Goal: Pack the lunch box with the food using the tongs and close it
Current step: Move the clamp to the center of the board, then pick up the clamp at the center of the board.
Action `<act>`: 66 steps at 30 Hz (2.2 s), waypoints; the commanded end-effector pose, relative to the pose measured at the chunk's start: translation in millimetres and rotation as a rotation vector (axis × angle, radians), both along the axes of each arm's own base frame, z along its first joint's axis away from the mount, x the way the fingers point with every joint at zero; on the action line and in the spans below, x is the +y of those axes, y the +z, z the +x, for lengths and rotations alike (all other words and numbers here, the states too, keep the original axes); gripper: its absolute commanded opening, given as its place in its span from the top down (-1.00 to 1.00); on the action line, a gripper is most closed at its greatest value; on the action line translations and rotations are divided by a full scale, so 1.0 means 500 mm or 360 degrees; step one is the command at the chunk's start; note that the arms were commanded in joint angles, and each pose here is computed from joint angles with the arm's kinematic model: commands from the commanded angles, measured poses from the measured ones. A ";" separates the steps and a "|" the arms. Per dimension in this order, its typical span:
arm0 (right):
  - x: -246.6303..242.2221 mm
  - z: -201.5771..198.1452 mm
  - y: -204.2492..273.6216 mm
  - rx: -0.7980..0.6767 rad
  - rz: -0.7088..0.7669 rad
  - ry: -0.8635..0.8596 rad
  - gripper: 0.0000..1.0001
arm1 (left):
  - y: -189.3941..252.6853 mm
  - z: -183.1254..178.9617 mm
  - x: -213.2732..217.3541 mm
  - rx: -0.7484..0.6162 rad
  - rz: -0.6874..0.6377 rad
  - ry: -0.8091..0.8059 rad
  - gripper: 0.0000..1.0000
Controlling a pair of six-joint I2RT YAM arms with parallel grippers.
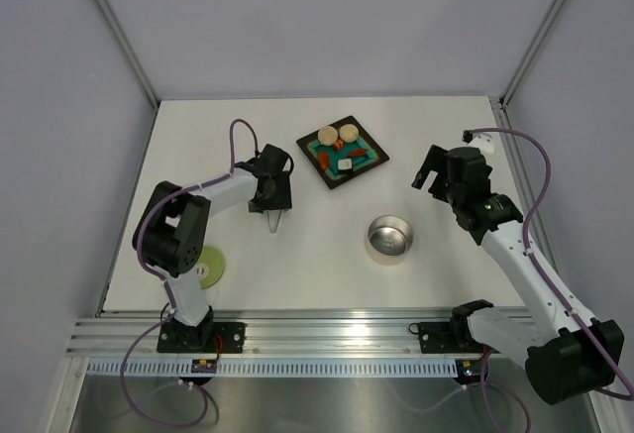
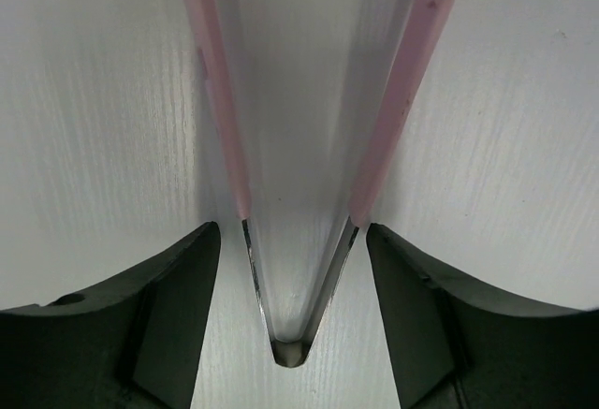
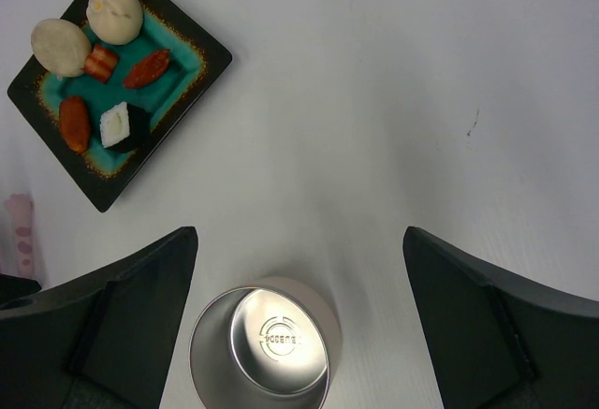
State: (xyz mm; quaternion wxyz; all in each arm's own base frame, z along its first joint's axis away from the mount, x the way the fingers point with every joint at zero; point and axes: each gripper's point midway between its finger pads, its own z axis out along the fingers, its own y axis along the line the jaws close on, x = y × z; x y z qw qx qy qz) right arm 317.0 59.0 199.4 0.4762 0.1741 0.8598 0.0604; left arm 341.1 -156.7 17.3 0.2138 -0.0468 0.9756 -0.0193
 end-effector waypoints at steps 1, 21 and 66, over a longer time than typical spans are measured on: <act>-0.007 0.004 0.015 -0.0036 -0.0009 -0.0025 -0.99 | 0.014 0.028 -0.002 -0.0133 -0.0017 -0.0007 -0.32; -0.006 0.000 0.010 -0.0026 0.0019 -0.0041 -0.99 | -0.012 0.003 -0.002 -0.0120 0.0007 0.0025 -0.09; -0.018 -0.008 0.029 -0.0076 0.0006 -0.0070 -0.99 | 0.252 0.025 -0.133 -0.0349 -0.0223 -0.0771 0.84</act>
